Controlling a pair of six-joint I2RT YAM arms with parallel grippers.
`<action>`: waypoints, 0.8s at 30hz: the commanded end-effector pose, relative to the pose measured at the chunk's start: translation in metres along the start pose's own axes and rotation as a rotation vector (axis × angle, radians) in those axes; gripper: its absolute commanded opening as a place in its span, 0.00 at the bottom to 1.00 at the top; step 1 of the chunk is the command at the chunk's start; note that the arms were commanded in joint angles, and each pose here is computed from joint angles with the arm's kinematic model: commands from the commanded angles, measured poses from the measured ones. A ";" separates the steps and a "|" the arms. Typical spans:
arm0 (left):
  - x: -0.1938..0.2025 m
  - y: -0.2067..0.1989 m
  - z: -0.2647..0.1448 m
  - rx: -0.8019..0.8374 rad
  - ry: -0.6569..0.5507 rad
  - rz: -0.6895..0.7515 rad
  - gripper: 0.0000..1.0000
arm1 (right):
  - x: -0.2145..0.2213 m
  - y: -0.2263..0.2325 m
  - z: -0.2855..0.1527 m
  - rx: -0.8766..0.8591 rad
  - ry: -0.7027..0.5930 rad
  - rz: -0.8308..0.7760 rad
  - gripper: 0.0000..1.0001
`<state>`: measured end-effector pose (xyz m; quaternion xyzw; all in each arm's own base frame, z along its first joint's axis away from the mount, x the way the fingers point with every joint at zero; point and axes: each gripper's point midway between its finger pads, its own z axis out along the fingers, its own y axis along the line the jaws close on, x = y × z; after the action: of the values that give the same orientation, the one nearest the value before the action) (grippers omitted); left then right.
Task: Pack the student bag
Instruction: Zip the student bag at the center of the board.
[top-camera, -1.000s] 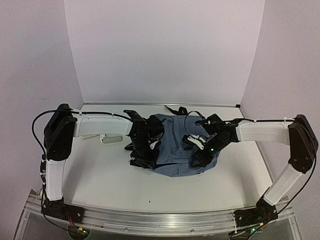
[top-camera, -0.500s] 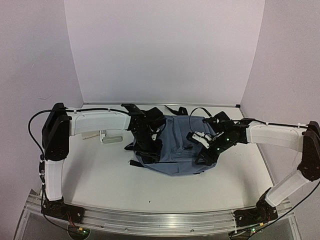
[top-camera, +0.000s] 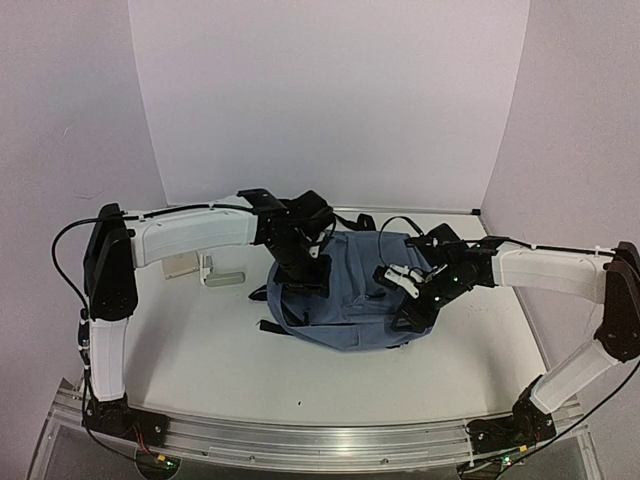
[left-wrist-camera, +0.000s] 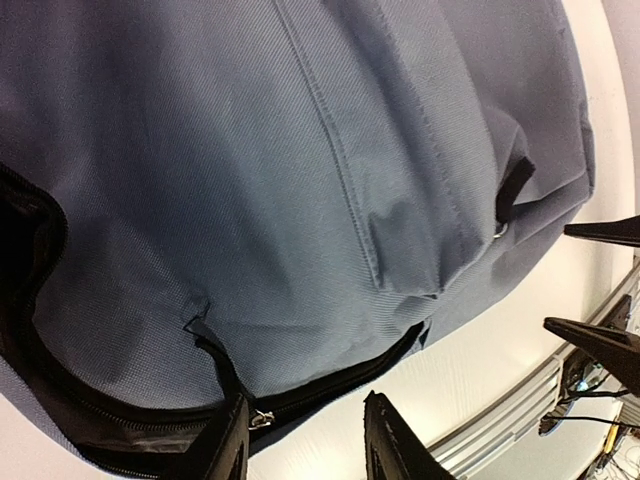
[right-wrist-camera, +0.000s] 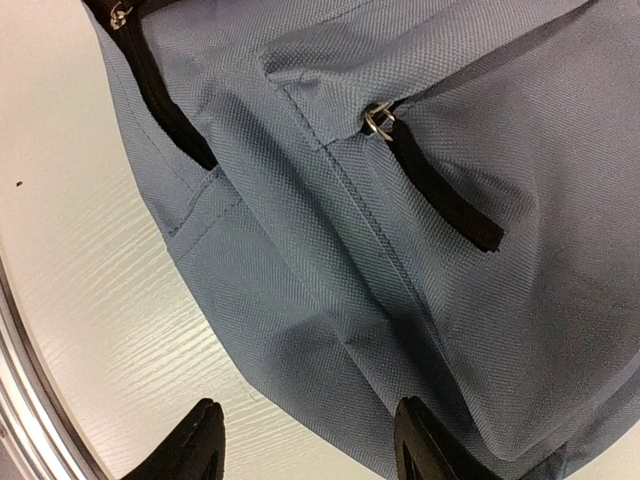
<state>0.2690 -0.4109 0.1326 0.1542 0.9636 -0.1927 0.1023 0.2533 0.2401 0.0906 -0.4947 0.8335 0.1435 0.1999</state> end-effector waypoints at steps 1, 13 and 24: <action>-0.011 -0.007 -0.017 -0.006 -0.034 0.019 0.41 | -0.013 -0.003 -0.005 0.001 -0.023 -0.016 0.57; 0.035 0.028 0.042 -0.131 0.220 -0.060 0.46 | -0.009 -0.007 0.002 0.014 -0.006 -0.023 0.58; 0.050 0.036 0.058 -0.159 0.297 -0.080 0.40 | 0.009 -0.029 0.016 0.129 0.072 -0.039 0.60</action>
<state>0.2496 -0.3940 0.0603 0.1376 0.9850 -0.1038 -0.0107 0.2654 0.2333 0.0748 -0.5013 0.8370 0.1030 0.1937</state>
